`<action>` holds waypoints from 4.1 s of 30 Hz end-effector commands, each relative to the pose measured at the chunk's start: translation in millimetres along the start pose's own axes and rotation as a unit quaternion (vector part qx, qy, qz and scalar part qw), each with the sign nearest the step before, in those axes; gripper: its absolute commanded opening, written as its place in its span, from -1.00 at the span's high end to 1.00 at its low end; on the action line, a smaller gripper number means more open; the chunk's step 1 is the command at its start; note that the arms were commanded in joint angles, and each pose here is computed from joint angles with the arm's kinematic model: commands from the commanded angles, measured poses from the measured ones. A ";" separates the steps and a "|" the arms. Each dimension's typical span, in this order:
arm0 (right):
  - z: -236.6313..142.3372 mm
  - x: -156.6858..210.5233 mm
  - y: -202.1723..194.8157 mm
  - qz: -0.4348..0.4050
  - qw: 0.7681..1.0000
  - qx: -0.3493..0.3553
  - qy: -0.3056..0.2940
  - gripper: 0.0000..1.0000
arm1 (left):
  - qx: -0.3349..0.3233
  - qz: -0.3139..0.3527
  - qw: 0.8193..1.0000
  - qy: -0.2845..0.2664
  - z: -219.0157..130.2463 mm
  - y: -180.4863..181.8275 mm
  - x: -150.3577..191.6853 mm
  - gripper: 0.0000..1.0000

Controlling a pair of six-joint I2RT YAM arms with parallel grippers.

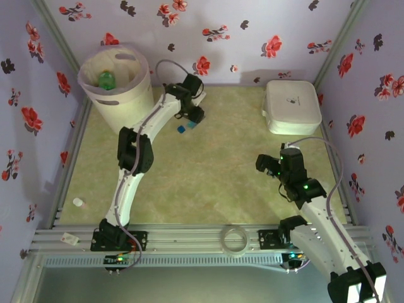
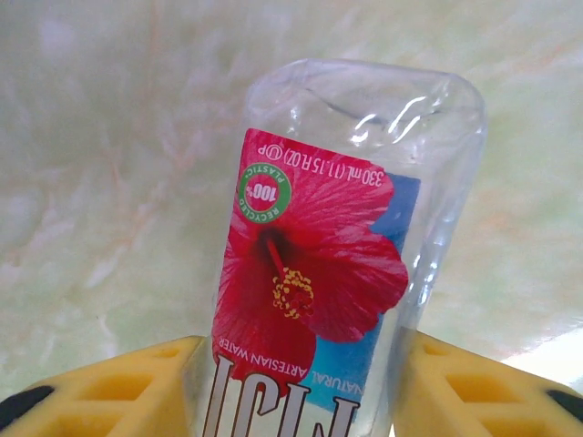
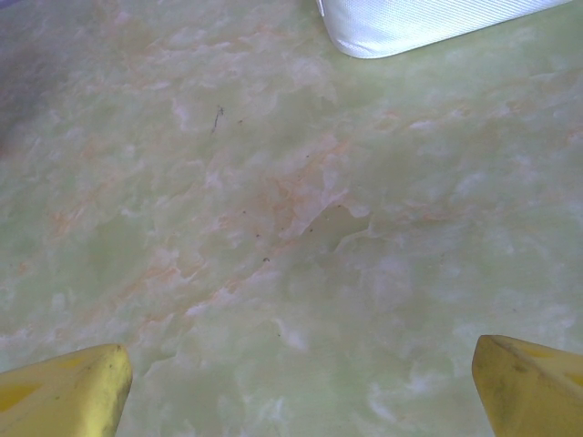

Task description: Put the plastic bottles in the bin

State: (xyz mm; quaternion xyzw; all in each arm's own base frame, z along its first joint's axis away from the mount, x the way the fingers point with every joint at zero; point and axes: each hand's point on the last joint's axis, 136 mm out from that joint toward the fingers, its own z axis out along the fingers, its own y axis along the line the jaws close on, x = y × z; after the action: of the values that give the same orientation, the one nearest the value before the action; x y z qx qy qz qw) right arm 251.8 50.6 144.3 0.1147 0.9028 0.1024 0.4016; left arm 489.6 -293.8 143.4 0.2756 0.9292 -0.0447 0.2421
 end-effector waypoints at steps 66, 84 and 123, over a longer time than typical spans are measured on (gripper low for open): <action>-3.1 -94.4 18.4 -0.073 0.994 0.037 -0.066 -0.99 | -0.210 -0.269 0.882 -0.326 -340.9 268.6 10.0 -0.99; 19.5 -129.5 -10.5 -0.087 0.975 0.138 -0.149 -0.99 | -0.253 -0.240 0.865 -0.362 -267.5 152.9 165.2 -0.99; 98.6 -79.0 -59.0 -0.112 0.951 0.197 -0.210 -0.99 | -0.284 -0.236 0.866 -0.337 -119.5 213.0 206.3 -0.99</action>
State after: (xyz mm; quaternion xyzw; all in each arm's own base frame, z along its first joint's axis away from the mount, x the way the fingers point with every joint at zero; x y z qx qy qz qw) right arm 362.4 -13.4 106.8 0.0996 0.8266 -0.1379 0.5365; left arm 391.3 14.0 145.0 -0.0668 0.8164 0.0830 0.5676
